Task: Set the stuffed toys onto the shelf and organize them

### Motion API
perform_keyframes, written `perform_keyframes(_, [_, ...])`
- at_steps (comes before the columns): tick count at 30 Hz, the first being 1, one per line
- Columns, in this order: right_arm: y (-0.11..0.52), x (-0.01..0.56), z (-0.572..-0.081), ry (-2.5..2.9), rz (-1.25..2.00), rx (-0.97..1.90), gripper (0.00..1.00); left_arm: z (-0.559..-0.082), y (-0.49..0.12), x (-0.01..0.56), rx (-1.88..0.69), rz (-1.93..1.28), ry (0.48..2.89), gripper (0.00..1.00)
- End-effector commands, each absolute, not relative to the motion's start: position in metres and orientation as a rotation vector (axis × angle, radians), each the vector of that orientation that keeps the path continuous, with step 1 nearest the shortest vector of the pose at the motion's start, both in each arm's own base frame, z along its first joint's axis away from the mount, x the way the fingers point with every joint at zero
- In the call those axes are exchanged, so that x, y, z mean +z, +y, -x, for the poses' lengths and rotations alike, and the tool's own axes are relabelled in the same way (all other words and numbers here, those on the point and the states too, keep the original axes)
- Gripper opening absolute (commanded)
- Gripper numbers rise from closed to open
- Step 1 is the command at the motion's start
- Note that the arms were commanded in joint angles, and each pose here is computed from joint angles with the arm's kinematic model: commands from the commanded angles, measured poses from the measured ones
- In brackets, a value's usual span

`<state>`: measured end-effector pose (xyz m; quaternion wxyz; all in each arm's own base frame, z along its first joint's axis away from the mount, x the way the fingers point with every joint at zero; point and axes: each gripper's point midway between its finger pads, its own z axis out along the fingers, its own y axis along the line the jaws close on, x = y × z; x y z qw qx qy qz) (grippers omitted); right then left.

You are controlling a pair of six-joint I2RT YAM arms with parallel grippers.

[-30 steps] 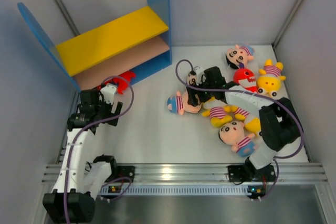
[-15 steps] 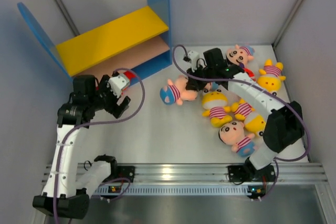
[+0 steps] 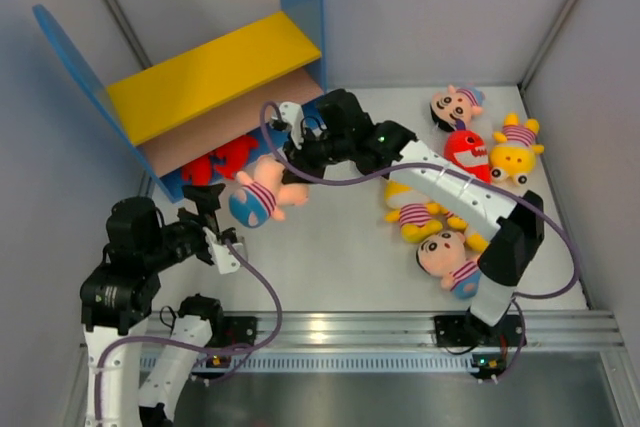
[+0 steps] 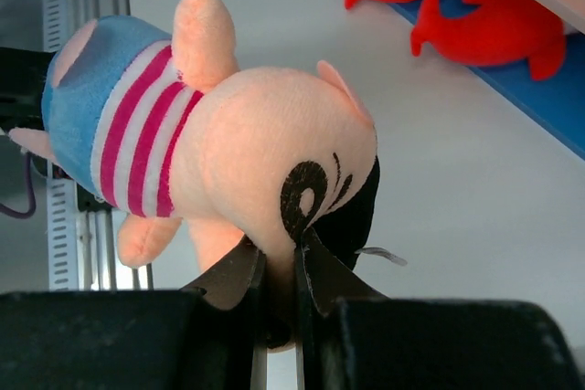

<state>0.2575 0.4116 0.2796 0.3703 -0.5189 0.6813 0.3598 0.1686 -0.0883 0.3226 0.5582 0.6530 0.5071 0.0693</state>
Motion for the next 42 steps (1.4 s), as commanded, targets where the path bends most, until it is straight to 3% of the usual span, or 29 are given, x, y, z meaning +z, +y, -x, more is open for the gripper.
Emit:
perform_keyframes(1, [0.435, 0.307, -0.251, 1.665, 1.342, 0.99, 0.0, -0.163, -0.09, 0.279, 0.151, -1.755, 1.135, 0.99])
perform_keyframes(11, [0.475, 0.297, -0.207, 1.508, 1.569, 0.988, 0.0, -0.175, -0.077, 0.244, 0.179, -1.86, 1.208, 0.96])
perform_keyframes(15, [0.481, 0.31, -0.201, 1.443, 1.567, 1.013, 0.0, -0.176, -0.081, 0.244, 0.156, -1.863, 1.197, 0.72])
perform_keyframes(16, [0.482, 0.312, -0.202, 1.441, 1.561, 1.014, 0.0, -0.176, -0.082, 0.247, 0.14, -1.848, 1.202, 0.44])
perform_keyframes(19, [0.484, 0.314, -0.204, 1.441, 1.549, 1.016, 0.02, -0.177, -0.088, 0.264, 0.07, -1.756, 1.265, 0.0])
perform_keyframes(21, [0.484, 0.321, -0.208, 1.442, 1.513, 1.015, 0.13, -0.184, -0.086, 0.278, 0.064, -1.714, 1.31, 0.0])
perform_keyframes(22, [0.483, 0.324, -0.214, 1.458, 1.476, 0.993, 0.43, -0.186, -0.086, 0.282, 0.047, -1.682, 1.344, 0.0])
perform_keyframes(25, [0.468, 0.34, -0.249, 1.544, 1.259, 0.901, 0.8, -0.206, -0.088, 0.31, 0.004, -1.514, 1.442, 0.0])
perform_keyframes(30, [0.38, 0.361, -0.32, 1.66, 0.772, 0.852, 0.83, -0.264, -0.062, 0.39, 0.155, -1.087, 1.562, 0.0])
perform_keyframes(35, [0.304, 0.36, -0.331, 1.662, 0.595, 0.74, 0.87, -0.311, -0.041, 0.463, 0.221, -0.754, 1.579, 0.0])
perform_keyframes(42, [0.259, 0.344, -0.33, 1.696, 0.572, 0.621, 0.87, -0.387, 0.026, 0.445, 0.602, -0.534, 1.798, 0.0])
